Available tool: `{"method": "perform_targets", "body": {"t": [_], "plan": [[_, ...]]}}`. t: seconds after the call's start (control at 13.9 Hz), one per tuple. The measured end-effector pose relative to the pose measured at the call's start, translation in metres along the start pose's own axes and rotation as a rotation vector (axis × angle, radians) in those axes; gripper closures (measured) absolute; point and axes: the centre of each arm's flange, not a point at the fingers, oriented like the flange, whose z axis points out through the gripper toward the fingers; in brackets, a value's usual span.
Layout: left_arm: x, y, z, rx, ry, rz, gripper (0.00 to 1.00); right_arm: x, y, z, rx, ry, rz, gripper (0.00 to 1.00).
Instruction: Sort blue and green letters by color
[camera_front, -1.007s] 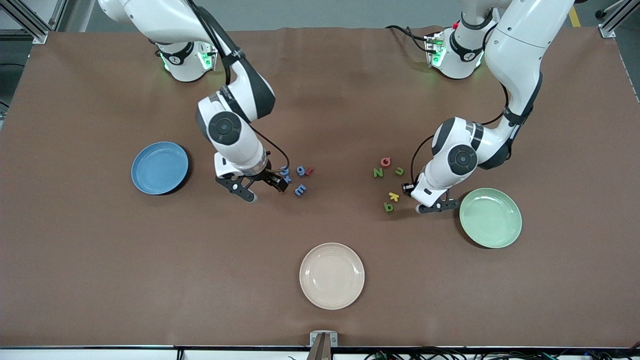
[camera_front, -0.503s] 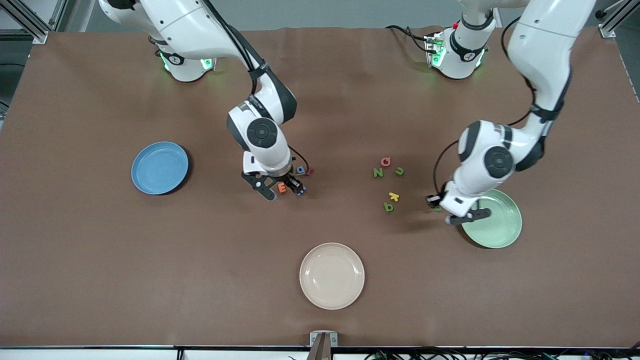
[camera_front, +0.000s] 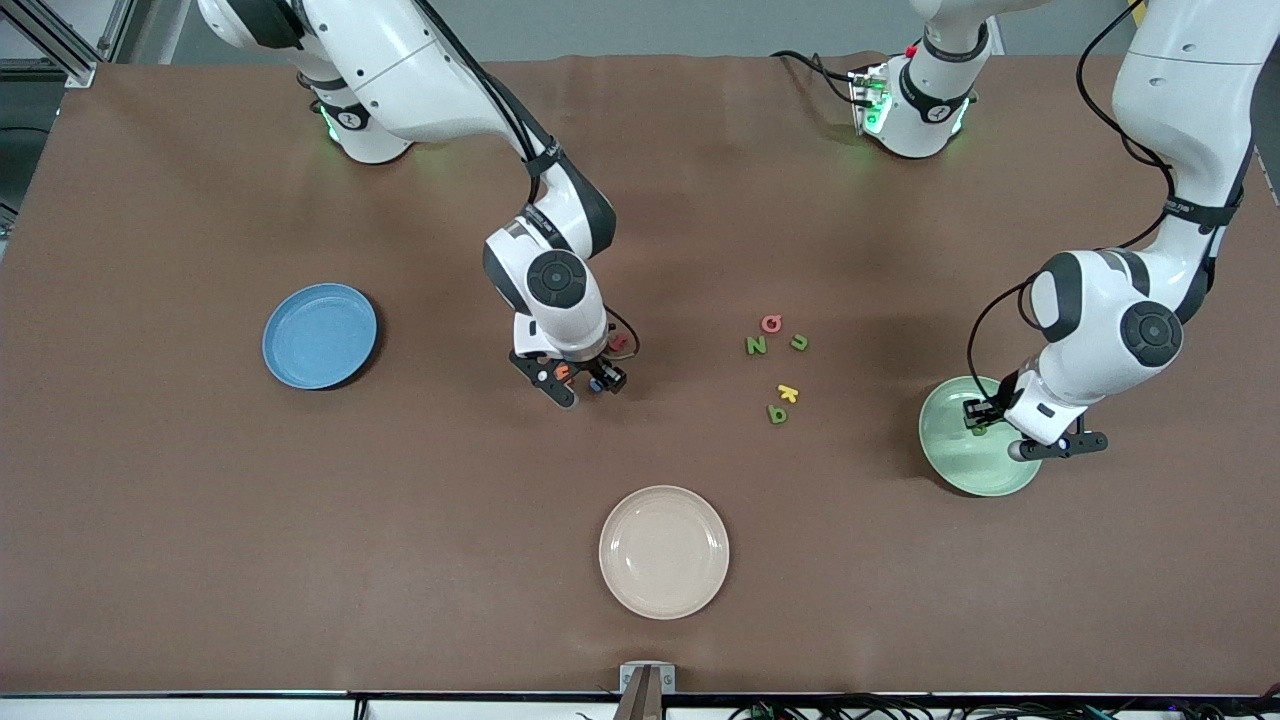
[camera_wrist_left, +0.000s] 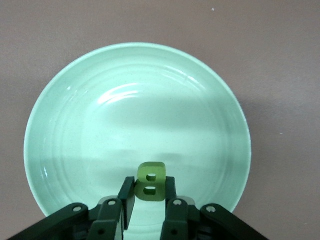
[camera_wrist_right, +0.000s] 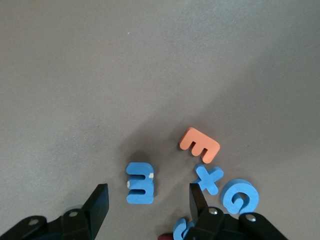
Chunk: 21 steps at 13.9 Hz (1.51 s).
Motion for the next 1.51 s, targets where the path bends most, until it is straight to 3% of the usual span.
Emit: {"method": "perform_targets", "body": {"t": [0.14,0.29,0.5,0.58,0.86,0.93,1.01,1.08,1.22,1.51], "plan": [[0.000,0.003,0.002,-0.001,-0.002,0.005,0.56,-0.001,-0.004,0.003,0.002,0.008,-0.010,0.28],[0.003,0.008,-0.004,-0.001,0.002,0.008,0.34,-0.003,-0.008,0.010,-0.003,0.022,-0.030,0.30],[0.001,0.036,-0.031,0.008,-0.050,-0.069,0.03,-0.006,-0.009,0.019,-0.013,0.031,-0.045,0.35],[-0.005,0.061,-0.041,0.013,-0.066,-0.119,0.00,-0.006,-0.009,0.020,-0.014,0.032,-0.046,0.36],[-0.053,0.182,-0.044,0.044,-0.101,-0.295,0.05,-0.005,-0.011,0.019,0.005,0.036,-0.046,0.55],[-0.065,0.201,-0.038,0.056,-0.110,-0.341,0.05,-0.005,-0.011,0.019,0.007,0.036,-0.045,0.63],[-0.077,0.216,-0.033,0.069,-0.118,-0.380,0.07,-0.005,-0.012,0.019,0.008,0.036,-0.045,0.64],[-0.088,0.228,-0.028,0.080,-0.126,-0.412,0.07,-0.005,-0.012,0.018,0.007,0.036,-0.045,0.71],[-0.108,0.247,-0.017,0.097,-0.133,-0.459,0.09,-0.005,-0.012,0.018,0.008,0.037,-0.045,0.73],[-0.145,0.264,0.013,0.063,-0.091,-0.562,0.10,0.006,-0.012,0.015,-0.003,0.045,-0.074,0.73]]}}
